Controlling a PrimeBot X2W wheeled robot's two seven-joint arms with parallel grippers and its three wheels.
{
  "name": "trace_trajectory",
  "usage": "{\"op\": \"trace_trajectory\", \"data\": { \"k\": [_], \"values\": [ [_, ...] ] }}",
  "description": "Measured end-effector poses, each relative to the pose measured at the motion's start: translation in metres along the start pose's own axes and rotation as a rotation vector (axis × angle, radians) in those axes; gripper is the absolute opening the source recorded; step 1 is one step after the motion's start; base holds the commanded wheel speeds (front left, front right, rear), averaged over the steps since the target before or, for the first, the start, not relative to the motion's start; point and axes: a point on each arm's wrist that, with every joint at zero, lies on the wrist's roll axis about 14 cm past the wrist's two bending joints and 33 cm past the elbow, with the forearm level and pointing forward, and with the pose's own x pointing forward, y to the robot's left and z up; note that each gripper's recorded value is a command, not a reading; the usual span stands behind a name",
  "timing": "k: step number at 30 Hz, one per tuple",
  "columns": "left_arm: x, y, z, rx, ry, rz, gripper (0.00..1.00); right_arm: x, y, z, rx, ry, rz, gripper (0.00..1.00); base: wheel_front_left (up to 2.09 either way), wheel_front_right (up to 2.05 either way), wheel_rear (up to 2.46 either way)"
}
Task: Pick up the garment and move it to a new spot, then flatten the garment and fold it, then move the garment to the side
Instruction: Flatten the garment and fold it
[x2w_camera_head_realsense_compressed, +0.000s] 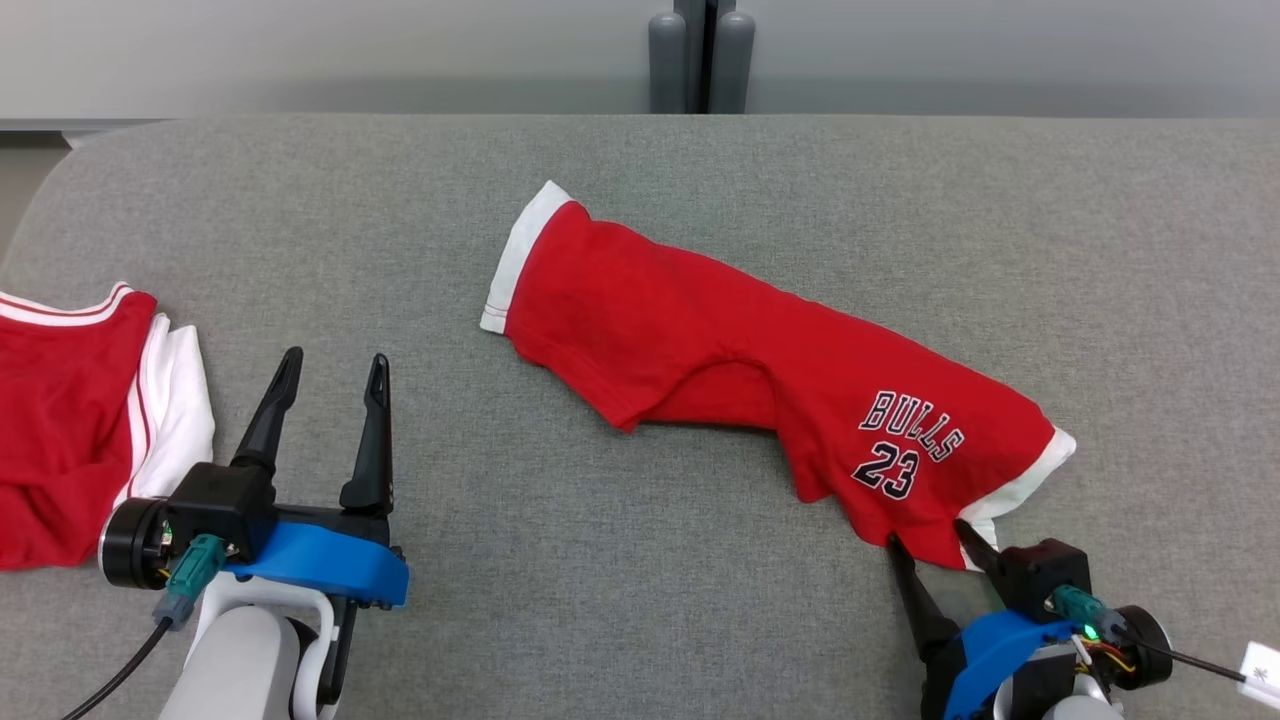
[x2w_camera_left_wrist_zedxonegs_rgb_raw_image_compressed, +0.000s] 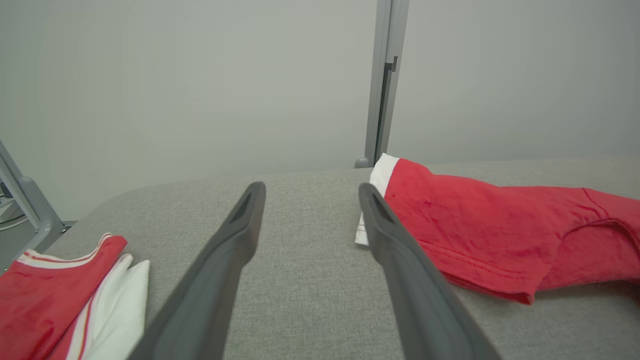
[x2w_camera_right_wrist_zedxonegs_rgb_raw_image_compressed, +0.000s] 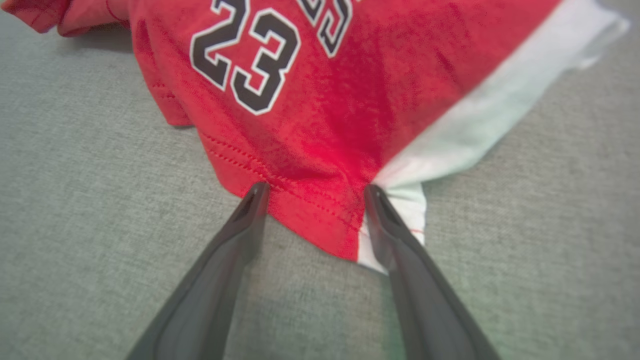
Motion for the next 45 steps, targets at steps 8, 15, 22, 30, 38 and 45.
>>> {"op": "trace_trajectory", "data": {
  "k": [8,15,22,30,38,45],
  "values": [
    [0.000,0.004,0.001,0.004,-0.004,0.017,1.00,0.009,0.029,0.003,-0.065,0.014,0.109,0.00,0.00,0.00,0.00],
    [0.004,0.002,0.003,0.019,-0.014,0.013,1.00,-0.005,0.117,0.064,-0.039,-0.182,0.362,0.00,0.00,0.00,0.00],
    [0.005,0.002,0.008,0.019,-0.029,0.019,1.00,-0.038,0.182,0.155,-0.006,-0.462,0.590,0.00,0.00,0.00,0.00],
    [0.008,-0.003,0.009,0.026,-0.033,0.008,1.00,-0.059,0.166,0.246,0.037,-0.779,0.580,0.00,0.00,0.00,0.00],
    [0.014,-0.014,0.001,0.025,-0.012,-0.029,1.00,-0.014,0.046,0.197,0.189,-0.653,0.197,0.00,0.00,0.00,0.00],
    [0.021,-0.019,-0.004,0.026,-0.004,-0.050,1.00,-0.004,-0.039,0.134,0.313,-0.530,-0.073,0.00,0.00,0.00,0.00]
  ]
}}
